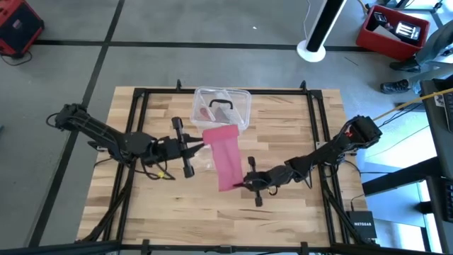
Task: Roll bandage
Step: Roll the pink bandage
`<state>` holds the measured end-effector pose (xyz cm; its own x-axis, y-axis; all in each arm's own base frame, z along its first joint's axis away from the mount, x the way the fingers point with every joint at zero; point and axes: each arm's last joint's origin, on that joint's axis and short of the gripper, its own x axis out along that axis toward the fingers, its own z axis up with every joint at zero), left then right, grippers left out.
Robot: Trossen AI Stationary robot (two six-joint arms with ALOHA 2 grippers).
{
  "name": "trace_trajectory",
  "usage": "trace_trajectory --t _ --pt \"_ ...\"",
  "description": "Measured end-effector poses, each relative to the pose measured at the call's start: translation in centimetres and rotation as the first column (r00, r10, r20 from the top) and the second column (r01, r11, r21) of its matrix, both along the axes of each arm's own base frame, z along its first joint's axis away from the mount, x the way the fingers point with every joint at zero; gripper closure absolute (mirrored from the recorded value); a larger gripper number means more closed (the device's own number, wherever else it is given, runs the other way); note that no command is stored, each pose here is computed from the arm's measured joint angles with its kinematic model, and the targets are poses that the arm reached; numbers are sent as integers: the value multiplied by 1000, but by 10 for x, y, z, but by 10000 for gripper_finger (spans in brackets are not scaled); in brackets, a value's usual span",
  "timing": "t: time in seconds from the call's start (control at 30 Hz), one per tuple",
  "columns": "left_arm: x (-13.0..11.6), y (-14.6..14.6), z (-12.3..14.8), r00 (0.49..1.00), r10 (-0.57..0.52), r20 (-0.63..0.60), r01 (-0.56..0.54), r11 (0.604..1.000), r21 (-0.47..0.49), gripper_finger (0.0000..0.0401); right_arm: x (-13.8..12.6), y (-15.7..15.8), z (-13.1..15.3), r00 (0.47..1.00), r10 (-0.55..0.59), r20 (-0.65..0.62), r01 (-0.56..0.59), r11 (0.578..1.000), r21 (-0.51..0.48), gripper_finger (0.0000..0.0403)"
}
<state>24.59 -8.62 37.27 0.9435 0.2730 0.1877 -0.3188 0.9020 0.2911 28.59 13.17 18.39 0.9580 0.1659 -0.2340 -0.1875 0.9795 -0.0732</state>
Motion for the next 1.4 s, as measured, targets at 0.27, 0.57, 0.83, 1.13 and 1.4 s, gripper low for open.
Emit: trace_trajectory --t 0.27,0.57,0.83,1.13,1.4 --pt "7 22 -14 979 121 -161 -109 991 79 394 -5 24 34 996 69 60 -67 997 -35 399" --pt "8 26 -28 946 145 -290 -112 986 127 397 -17 36 127 993 66 96 -49 985 -165 400" --pt "19 19 -43 926 115 -359 -61 986 157 399 -20 43 204 980 20 200 17 984 -178 399" --pt "35 -10 -71 897 2 -442 83 982 171 400 -20 22 253 945 -154 289 221 951 -216 398" --pt "43 -50 -88 891 -158 -426 244 957 155 399 -10 -32 257 920 -324 223 372 898 -234 398"
